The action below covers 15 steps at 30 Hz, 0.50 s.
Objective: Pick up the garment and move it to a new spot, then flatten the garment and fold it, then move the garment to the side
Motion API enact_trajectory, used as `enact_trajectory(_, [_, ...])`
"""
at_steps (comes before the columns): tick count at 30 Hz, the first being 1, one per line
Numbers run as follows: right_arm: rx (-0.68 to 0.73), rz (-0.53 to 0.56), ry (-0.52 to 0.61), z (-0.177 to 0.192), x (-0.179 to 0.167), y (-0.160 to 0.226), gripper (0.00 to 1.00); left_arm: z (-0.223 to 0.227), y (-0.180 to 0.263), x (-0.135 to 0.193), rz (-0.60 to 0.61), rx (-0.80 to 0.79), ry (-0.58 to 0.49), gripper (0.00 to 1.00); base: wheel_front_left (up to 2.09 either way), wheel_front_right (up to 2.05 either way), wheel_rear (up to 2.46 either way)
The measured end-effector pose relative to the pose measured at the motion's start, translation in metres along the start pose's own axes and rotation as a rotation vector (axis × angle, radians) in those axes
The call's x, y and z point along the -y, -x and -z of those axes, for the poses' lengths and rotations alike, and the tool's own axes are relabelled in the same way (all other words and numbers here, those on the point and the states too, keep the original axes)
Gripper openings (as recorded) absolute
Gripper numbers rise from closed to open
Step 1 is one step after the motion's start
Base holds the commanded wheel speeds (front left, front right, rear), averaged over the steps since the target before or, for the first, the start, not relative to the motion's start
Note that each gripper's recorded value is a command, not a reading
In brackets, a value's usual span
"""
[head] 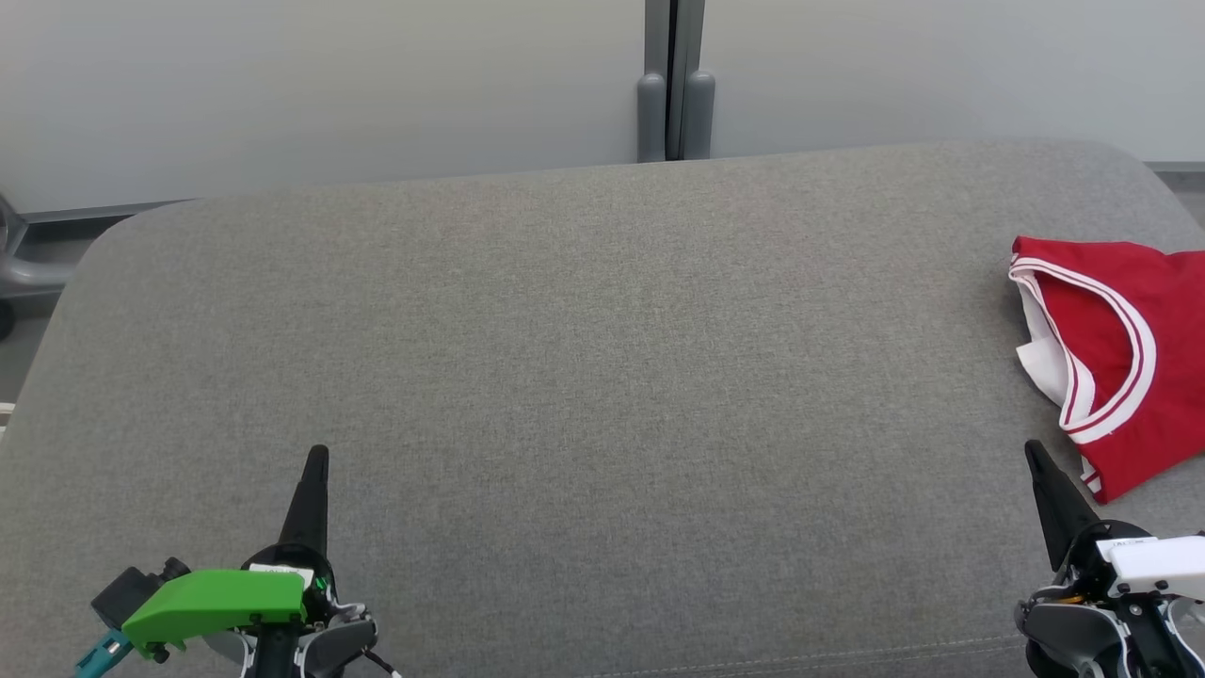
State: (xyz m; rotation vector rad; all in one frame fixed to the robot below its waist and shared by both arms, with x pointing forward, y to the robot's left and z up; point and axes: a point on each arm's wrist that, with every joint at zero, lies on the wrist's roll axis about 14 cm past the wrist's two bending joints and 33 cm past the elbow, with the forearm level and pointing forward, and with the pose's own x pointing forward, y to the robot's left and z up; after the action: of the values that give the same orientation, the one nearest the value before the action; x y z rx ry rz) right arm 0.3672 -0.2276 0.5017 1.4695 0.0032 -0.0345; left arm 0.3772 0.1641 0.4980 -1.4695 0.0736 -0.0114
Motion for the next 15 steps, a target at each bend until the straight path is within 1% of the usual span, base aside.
enact_trajectory(15, [0.015, -0.014, -0.094, -0.0067, -0.0003, -0.0003, 0.0, -0.0013, -0.0035, 0.0041, 0.028, 0.016, 0.093, 0.0, 0.0, 0.0, 0.0])
